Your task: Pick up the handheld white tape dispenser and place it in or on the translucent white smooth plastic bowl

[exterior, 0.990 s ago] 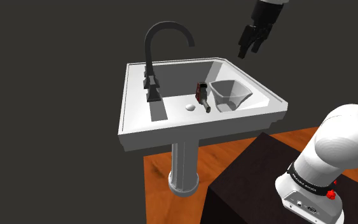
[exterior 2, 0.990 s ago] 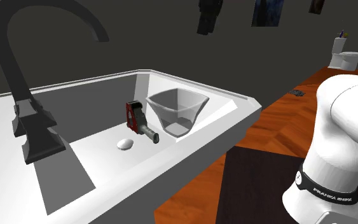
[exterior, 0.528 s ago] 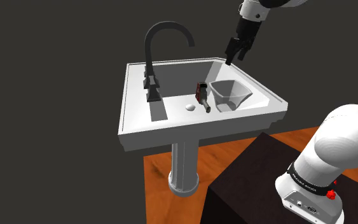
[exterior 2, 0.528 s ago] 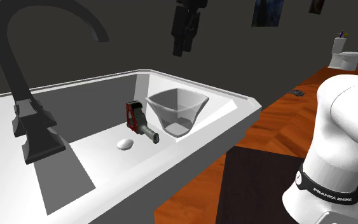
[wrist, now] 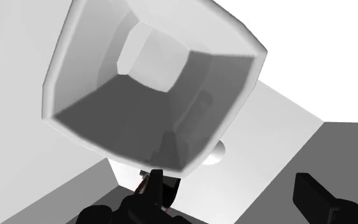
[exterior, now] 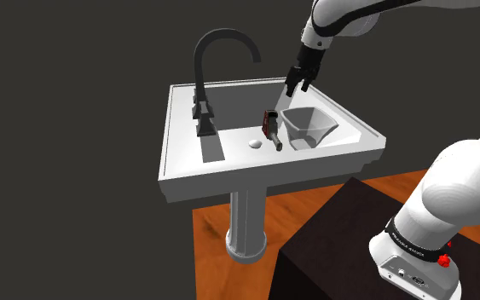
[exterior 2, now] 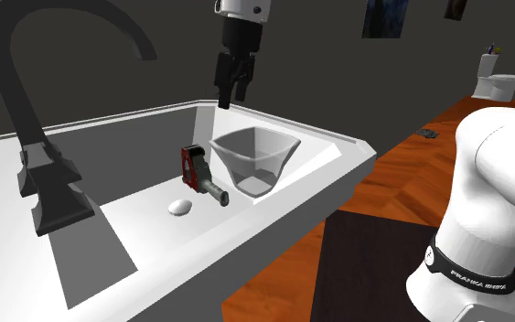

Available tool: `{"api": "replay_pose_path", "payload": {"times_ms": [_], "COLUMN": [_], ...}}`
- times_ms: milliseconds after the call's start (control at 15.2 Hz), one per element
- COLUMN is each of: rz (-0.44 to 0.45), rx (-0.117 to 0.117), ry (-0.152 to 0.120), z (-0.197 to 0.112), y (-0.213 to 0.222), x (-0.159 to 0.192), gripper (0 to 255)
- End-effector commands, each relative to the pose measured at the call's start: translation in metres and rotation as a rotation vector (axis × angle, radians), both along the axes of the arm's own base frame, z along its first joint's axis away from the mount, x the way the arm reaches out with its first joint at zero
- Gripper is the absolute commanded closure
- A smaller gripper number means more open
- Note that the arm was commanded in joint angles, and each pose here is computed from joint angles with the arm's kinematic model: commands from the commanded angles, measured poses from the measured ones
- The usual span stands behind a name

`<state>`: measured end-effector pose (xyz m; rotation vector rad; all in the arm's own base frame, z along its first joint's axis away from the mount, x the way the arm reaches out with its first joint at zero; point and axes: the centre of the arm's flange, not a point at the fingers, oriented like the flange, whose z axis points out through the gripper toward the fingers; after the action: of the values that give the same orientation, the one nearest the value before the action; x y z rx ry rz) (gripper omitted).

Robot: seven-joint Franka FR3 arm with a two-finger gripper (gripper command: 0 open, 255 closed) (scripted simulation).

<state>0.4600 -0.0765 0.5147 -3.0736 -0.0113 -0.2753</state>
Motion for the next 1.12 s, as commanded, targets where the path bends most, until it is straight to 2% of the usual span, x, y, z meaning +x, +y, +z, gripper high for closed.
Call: {"api": "replay_pose_path", "payload": {"times_ms": [0, 858, 1056], "rz": [0.001, 0.006, 0.006], "rx": [0.010, 0.076, 0.077], "ry": [0.000, 0.004, 0.004], "z": [-0.014, -0.122, -0.134], "y": [-0.012, -0.073, -0.073], "x": [0.018, 0.144, 0.148], "gripper": [0, 0, 0]}}
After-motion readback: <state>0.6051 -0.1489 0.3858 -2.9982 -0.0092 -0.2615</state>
